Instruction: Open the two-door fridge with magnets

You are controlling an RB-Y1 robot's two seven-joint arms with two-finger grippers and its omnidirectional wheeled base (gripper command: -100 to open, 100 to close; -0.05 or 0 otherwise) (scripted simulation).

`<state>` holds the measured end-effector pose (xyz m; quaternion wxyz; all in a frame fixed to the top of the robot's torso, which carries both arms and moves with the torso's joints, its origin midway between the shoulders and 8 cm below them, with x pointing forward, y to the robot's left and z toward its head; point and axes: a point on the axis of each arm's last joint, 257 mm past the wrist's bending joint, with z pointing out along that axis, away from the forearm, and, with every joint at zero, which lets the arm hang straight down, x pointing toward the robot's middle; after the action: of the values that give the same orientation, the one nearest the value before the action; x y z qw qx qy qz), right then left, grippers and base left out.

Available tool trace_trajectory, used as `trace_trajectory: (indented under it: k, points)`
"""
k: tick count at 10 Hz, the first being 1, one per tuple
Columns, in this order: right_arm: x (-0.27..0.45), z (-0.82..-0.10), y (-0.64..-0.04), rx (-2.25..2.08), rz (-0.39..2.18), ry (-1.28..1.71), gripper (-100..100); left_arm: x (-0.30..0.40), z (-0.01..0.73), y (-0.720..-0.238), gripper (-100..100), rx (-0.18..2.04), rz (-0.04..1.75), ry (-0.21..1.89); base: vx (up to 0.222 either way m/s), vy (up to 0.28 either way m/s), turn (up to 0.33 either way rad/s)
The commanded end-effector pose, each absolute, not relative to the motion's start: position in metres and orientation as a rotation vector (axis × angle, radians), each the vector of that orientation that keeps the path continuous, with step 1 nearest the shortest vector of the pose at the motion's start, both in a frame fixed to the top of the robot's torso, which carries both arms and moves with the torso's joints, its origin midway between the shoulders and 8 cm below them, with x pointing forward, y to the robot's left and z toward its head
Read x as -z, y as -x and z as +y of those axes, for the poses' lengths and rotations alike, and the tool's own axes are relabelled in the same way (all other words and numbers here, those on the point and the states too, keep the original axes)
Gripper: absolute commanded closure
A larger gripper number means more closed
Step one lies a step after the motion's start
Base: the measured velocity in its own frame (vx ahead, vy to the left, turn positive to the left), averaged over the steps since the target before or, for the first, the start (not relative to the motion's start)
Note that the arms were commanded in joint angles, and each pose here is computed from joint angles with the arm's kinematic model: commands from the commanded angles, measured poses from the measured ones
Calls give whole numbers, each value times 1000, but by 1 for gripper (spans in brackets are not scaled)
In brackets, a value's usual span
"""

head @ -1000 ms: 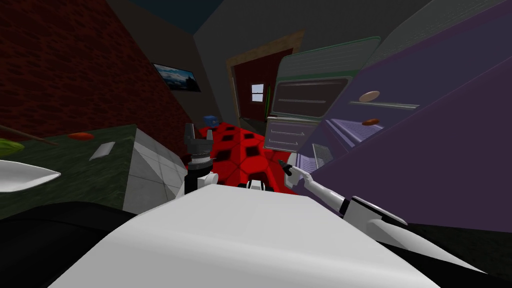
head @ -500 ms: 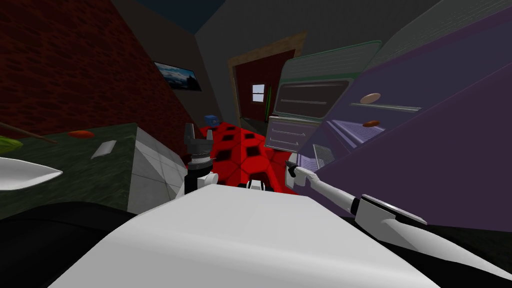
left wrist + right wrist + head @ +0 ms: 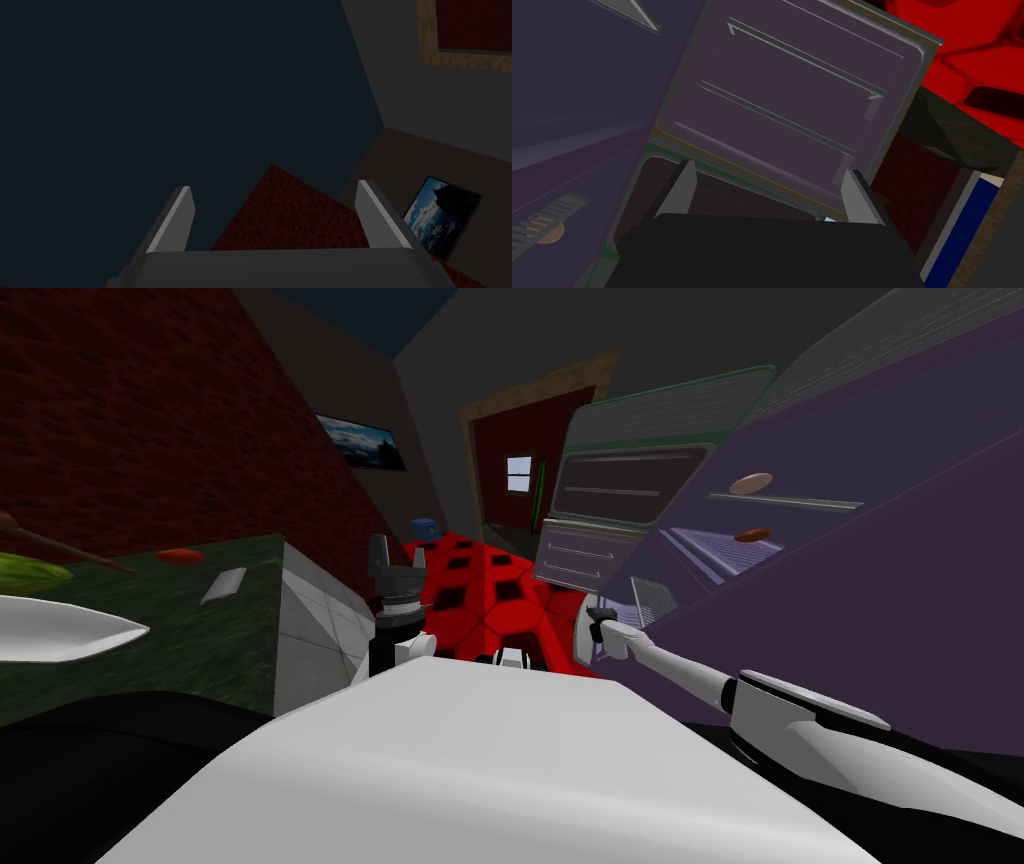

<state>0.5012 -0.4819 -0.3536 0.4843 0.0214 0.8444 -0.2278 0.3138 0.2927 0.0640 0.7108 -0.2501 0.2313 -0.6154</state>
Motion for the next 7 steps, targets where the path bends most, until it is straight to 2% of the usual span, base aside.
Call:
trace_trajectory:
  k: [1,5,7]
  points:
    - [328,-506,-503,744,1985,96,-100,-64,293,-314,0,1365,513,555,3,-6,3]
    - [321,-509,-505,833,1965,199,-100,-64,293,-314,0,1365,513,555,1,-10,0]
    - [258,-570,-515,1127,1826,339,-100,-64,293,-314,0,1365,513,555,-25,127,45]
